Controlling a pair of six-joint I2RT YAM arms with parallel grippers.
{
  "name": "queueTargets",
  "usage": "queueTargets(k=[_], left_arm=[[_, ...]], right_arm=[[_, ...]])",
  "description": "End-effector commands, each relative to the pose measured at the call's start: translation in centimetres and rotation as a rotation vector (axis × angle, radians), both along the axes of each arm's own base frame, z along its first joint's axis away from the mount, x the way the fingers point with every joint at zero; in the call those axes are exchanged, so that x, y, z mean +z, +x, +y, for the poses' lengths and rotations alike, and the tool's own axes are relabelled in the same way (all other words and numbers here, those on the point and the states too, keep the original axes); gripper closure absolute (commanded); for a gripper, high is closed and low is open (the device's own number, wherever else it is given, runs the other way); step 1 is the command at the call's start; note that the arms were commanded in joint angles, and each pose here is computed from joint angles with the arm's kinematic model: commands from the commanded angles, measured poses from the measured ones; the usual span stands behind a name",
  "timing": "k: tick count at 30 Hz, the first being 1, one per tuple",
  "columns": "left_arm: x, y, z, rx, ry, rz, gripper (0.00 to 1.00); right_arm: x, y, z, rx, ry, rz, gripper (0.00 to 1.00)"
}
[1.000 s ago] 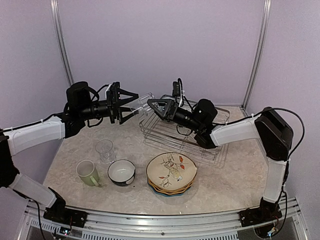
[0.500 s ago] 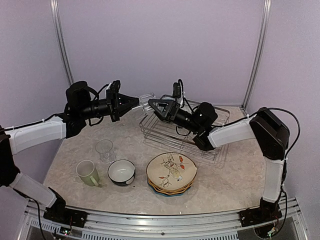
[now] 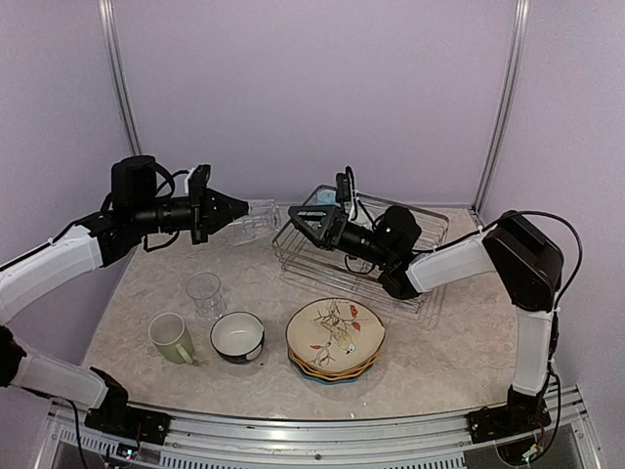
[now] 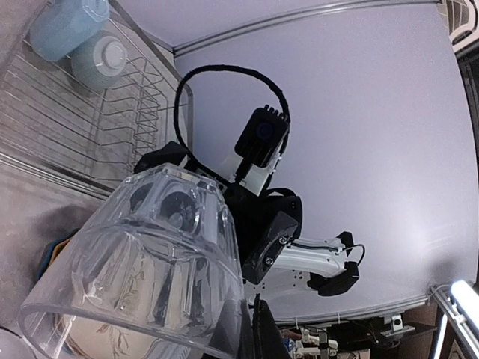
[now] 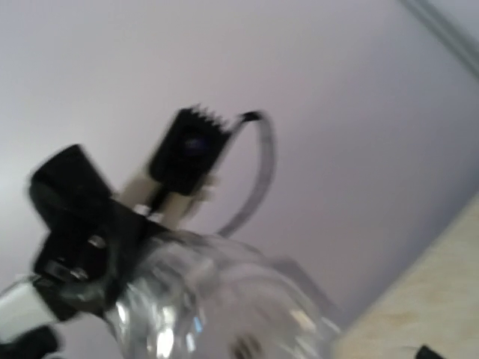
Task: Unload the mixed dishes from the dish rack
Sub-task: Pass from the right arm to the left, then place the cup down.
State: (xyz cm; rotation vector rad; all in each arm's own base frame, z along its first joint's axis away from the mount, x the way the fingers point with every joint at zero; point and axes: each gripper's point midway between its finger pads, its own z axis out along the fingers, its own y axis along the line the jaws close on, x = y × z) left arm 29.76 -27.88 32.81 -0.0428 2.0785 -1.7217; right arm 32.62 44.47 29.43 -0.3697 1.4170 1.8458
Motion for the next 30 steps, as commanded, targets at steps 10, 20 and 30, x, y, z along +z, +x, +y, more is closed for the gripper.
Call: queueTargets(k=[10, 20, 30], left_arm=[[-7.2, -1.9, 10.0, 0.263, 0.619, 0.287, 1.00], [-11.8, -1.5, 12.8, 0.232, 1.095, 0.386, 1.00], [-14.7, 1.1, 12.1, 0.199, 1.323, 0.359, 1.00]], right_arm=[[-2.9, 3.8, -3.7, -0.207, -0.178, -0.024, 0.00], [-3.3, 4.7, -4.7, -0.288, -0.276, -0.056, 0.00], [-3.9, 5.5, -5.3, -0.334, -0.334, -0.067, 0.00]])
